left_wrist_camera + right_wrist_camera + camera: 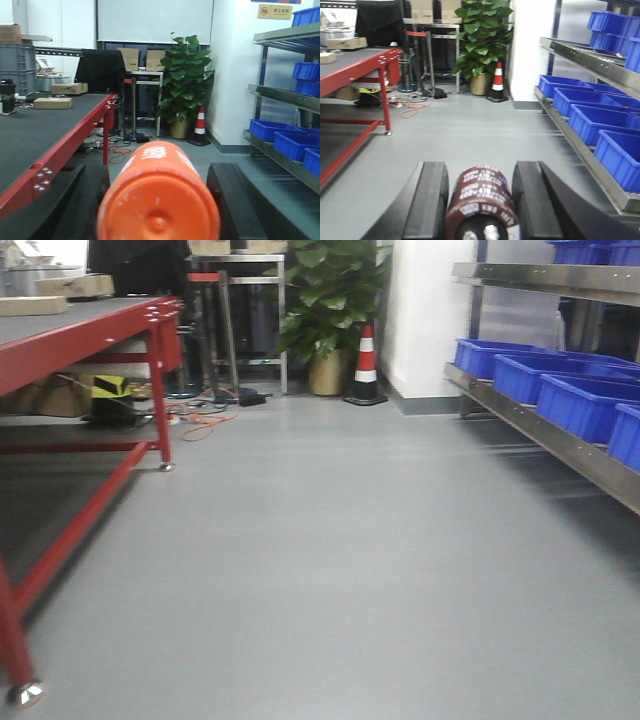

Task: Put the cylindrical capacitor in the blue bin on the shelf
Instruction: 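Drive the base to the shelf of blue bins holding both objects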

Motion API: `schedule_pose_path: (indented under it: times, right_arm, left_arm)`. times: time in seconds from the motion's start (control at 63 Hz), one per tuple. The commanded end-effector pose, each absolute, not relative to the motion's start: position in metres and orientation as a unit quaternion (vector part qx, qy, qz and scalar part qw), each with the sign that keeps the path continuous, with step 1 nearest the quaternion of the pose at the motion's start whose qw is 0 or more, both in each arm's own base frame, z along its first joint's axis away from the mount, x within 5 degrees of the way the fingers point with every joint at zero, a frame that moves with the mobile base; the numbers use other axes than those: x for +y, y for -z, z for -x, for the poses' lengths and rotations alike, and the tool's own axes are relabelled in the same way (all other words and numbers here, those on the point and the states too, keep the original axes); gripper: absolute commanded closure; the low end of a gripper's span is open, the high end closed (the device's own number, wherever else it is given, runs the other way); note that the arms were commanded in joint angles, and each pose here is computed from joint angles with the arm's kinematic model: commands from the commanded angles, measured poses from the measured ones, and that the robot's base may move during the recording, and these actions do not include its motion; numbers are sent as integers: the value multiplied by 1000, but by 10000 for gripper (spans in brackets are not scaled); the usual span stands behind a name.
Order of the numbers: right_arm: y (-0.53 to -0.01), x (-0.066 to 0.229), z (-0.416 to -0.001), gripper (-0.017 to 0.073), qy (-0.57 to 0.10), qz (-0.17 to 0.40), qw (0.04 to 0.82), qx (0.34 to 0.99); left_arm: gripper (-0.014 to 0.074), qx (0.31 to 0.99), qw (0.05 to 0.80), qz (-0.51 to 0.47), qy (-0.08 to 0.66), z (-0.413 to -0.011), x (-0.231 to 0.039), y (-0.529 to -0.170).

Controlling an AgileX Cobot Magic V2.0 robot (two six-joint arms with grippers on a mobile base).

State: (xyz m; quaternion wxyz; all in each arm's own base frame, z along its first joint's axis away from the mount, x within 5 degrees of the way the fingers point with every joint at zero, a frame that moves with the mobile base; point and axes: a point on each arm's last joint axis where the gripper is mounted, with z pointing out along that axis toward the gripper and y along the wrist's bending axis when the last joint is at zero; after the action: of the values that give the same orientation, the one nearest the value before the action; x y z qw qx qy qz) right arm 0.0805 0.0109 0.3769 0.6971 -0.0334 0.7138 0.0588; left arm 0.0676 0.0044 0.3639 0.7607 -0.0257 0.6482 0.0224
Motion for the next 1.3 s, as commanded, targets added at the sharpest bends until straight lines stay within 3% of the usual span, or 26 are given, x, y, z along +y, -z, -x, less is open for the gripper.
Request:
schedule_pose_path:
  times: [0.0, 1.286]
  right_arm:
    - [-380, 11, -80, 724, -57, 34, 710, 701]
    - [-380, 11, -80, 724, -57, 34, 710, 701]
  left_arm:
    - [705, 638, 769, 24, -21, -66, 4, -367]
    - [705, 638, 769, 24, -21, -66, 4, -367]
